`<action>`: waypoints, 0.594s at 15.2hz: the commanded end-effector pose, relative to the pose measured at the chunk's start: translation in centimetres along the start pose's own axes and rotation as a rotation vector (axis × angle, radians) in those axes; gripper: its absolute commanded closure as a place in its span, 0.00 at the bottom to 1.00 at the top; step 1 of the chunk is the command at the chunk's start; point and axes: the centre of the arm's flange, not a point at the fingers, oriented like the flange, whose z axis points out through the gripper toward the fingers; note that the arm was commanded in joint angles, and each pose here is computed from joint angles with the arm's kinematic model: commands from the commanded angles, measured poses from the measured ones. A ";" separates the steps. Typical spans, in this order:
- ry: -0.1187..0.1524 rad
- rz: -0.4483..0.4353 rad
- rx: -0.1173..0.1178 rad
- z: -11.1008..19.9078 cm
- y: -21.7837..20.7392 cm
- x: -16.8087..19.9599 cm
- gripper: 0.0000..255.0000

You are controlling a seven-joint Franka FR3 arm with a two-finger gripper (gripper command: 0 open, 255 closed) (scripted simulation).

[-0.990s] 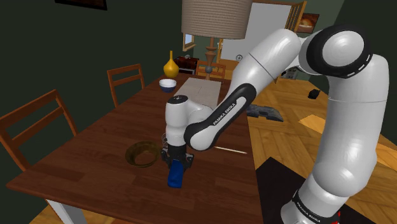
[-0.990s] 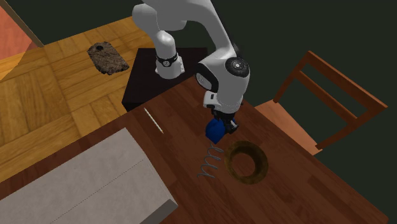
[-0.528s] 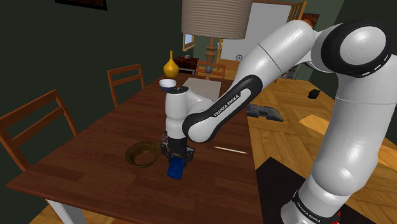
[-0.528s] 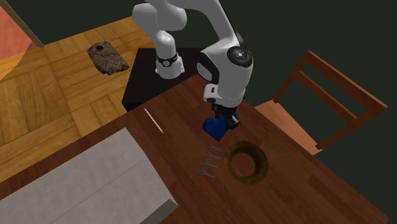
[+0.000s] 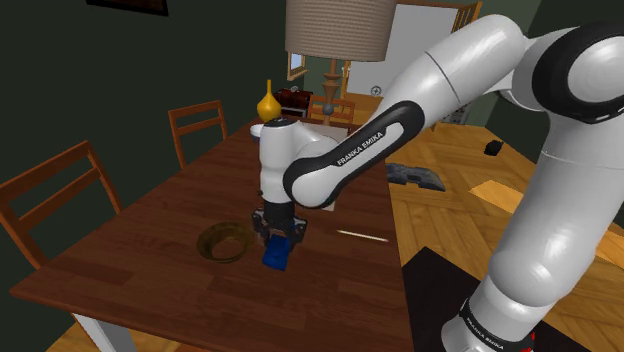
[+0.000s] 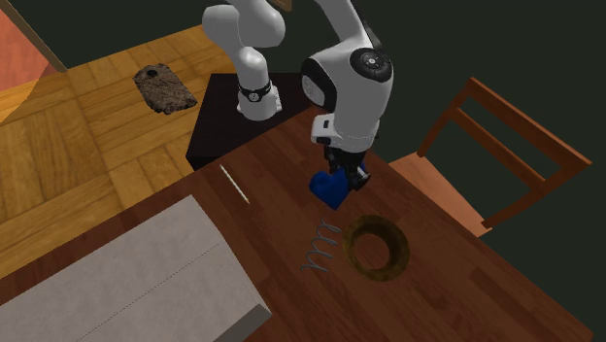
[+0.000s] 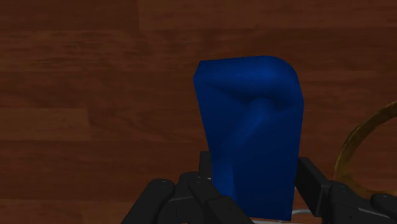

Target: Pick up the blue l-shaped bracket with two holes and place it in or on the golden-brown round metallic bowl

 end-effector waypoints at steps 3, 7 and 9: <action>0.000 0.000 0.000 -2.2 0.0 -0.1 1.00; 0.000 0.000 0.000 -4.1 0.0 -0.1 1.00; 0.000 0.000 0.000 -3.9 -2.6 0.4 1.00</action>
